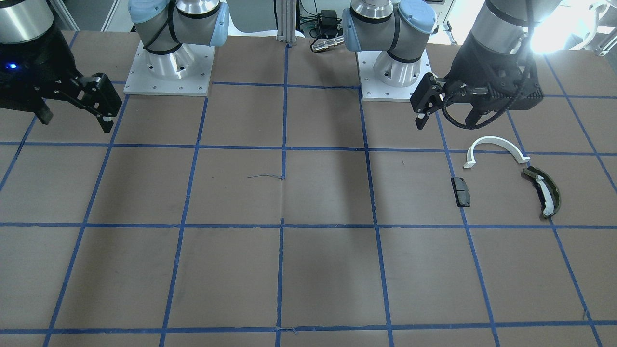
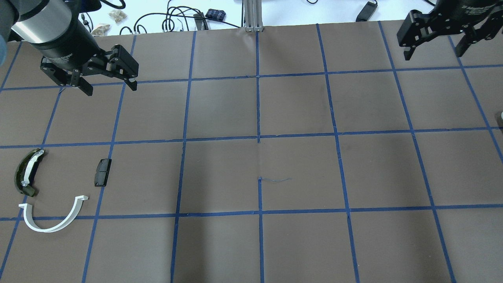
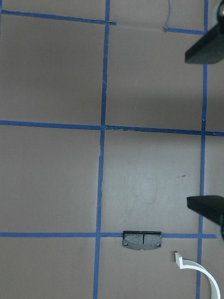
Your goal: Place bearing gear from tray to pile
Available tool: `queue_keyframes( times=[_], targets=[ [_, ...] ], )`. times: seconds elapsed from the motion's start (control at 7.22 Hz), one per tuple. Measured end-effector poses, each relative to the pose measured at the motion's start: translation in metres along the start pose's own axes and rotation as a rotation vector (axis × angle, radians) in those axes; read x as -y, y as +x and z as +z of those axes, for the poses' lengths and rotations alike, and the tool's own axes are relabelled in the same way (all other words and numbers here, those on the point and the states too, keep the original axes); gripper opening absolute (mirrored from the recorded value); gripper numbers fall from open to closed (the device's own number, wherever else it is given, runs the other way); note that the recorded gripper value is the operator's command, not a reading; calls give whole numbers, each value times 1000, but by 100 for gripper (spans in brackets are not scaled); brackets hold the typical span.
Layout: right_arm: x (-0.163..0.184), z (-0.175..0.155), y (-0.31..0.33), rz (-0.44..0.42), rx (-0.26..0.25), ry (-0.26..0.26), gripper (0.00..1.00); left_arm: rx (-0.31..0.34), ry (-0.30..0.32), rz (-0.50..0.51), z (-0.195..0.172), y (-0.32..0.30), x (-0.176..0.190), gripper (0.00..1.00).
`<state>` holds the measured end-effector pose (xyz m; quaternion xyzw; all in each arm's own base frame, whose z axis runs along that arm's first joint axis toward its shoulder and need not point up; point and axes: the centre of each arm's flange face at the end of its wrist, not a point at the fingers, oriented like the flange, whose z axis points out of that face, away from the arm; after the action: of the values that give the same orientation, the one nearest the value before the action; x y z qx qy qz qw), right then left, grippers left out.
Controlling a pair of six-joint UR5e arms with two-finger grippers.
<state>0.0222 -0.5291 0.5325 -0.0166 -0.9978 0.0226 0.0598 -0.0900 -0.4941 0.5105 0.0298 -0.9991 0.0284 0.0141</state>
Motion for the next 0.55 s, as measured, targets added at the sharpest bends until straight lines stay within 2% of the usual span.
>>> queue_keyframes(
  times=[0.28, 0.55],
  targets=[
    [5, 24, 106, -88, -4, -31, 100, -1, 1, 0, 0, 0, 0, 100],
    [6, 68, 218, -139, 0, -53, 100, -1, 1, 0, 0, 0, 0, 100]
  ],
)
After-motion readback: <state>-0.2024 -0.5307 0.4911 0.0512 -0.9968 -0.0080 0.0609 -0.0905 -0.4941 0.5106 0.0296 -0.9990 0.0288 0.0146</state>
